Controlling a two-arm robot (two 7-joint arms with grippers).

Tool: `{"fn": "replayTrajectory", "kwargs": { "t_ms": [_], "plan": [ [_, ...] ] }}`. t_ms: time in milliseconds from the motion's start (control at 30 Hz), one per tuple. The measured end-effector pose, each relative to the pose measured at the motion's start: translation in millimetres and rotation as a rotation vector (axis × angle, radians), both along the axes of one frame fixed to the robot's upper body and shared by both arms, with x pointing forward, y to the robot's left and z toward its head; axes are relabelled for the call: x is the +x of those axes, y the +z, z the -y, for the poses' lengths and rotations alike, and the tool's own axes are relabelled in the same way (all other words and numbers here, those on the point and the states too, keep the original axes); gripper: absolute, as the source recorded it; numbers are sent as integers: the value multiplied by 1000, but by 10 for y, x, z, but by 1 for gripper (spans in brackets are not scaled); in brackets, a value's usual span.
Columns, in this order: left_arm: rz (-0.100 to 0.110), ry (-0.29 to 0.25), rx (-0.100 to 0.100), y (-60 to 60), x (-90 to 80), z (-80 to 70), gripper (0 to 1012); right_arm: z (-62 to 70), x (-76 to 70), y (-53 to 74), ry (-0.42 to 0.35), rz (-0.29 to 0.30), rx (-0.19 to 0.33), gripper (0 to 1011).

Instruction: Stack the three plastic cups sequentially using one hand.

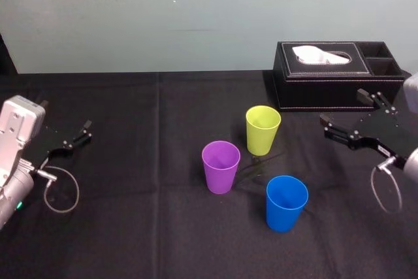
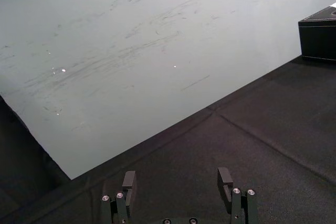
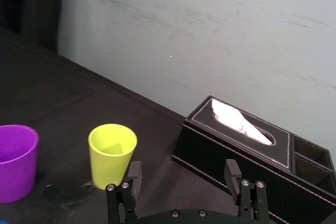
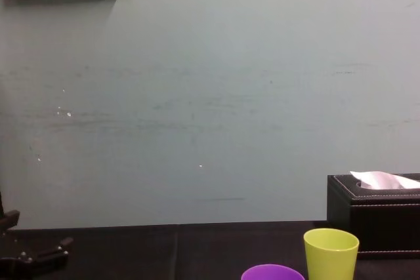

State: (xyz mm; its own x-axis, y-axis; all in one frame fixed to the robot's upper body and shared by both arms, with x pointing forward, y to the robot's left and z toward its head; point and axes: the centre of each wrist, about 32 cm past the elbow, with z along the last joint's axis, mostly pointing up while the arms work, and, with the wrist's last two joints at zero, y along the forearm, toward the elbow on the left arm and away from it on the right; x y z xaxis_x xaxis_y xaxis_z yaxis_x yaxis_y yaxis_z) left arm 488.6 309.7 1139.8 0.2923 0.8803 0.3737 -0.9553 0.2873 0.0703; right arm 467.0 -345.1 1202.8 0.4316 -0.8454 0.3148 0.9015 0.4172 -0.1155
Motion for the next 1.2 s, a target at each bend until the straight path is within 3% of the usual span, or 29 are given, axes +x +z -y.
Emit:
{"fn": "replayTrajectory", "kwargs": {
  "t_ms": [367,633,1200],
  "plan": [
    [0,0,0,0,0,0,1010,224,-165,126,126,-25,-3,1000],
    [0,0,0,0,0,0,1010,338,-250,147,212,-64,-1,1000],
    [0,0,0,0,0,0,1010,375,-394,32,318,-136,25,1000]
  ]
}}
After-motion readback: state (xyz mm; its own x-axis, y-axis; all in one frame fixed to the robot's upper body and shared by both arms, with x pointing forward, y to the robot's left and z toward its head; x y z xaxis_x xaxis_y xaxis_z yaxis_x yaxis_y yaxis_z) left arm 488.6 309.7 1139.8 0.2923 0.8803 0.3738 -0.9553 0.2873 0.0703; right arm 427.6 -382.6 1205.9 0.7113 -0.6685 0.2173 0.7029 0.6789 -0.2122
